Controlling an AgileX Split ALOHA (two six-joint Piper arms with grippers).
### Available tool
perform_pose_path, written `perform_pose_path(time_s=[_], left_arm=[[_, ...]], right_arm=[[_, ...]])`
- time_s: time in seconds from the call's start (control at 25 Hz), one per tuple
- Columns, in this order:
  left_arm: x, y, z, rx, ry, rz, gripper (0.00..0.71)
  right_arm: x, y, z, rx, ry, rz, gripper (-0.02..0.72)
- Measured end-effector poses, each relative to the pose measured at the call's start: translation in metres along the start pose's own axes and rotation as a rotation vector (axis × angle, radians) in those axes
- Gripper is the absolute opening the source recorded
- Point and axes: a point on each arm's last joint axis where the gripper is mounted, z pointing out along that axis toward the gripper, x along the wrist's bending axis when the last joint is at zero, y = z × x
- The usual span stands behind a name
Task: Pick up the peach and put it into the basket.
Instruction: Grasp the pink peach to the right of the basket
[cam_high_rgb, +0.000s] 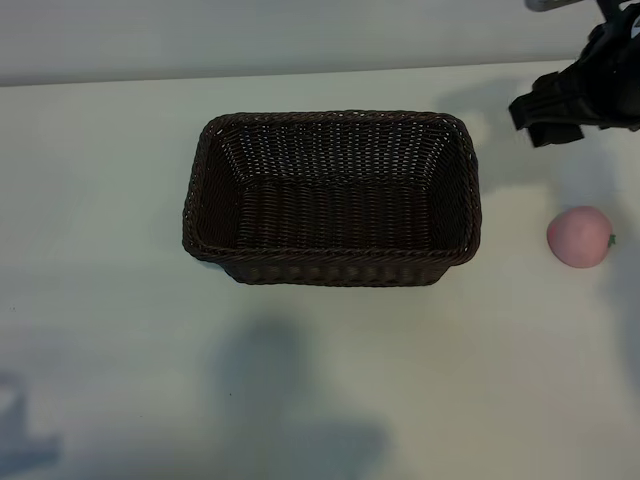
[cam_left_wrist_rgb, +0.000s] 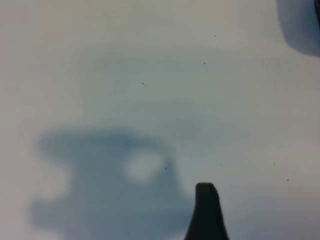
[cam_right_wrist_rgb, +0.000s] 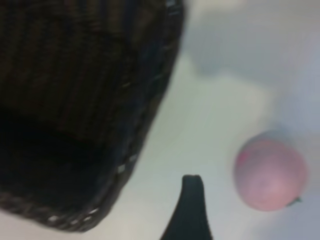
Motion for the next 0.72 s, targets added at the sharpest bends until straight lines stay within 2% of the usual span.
perform_pose_path(time_s=[0.08,0.28,0.48,0.72], left_arm=[[0.000,-0.002,-0.002,-0.019,0.000,0.000,0.546],[0.000,-0.011,-0.011,-0.102,0.002,0.001,0.545],[0.000,-0.012,-0.012,-0.108,-0.002,0.004,0.544],[0.001,-0.012,-0.012,-0.109,-0.067,0.055,0.544]], right_arm=[[-0.002,0.000,0.002,0.006,-0.024,0.005,0.595],[-0.004,-0.001,0.025,0.075,-0.034,0.018,0.595],[-0.016,-0.004,0.054,0.159,-0.056,0.067,0.595],[-0.036,-0.010,0.081,0.249,-0.082,0.114,0.595]])
